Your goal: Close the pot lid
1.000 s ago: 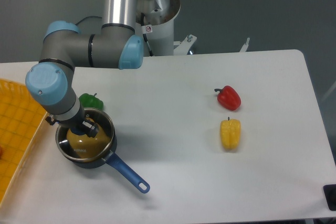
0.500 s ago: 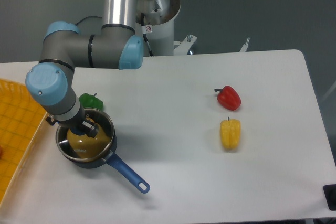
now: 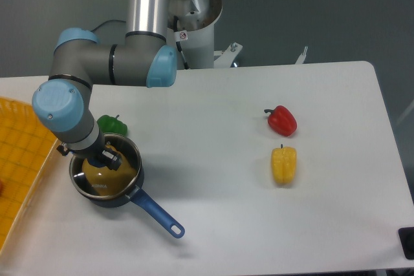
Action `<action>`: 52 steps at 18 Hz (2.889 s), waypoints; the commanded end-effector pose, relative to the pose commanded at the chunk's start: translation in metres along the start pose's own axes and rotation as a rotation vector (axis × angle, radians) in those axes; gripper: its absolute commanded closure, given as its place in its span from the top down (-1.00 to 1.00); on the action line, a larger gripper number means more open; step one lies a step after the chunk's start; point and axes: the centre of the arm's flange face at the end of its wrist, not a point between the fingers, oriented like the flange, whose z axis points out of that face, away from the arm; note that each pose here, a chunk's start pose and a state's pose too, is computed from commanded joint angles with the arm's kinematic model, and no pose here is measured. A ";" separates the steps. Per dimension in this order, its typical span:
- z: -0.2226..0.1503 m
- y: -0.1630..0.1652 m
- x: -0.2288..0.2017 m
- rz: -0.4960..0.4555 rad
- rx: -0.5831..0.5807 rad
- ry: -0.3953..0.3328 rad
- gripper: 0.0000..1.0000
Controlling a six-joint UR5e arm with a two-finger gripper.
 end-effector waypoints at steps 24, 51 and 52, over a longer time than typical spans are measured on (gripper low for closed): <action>0.003 -0.001 -0.001 0.000 -0.005 0.001 -0.12; 0.001 -0.001 -0.001 0.008 0.001 -0.004 0.88; -0.001 -0.001 -0.001 0.011 0.004 -0.007 0.99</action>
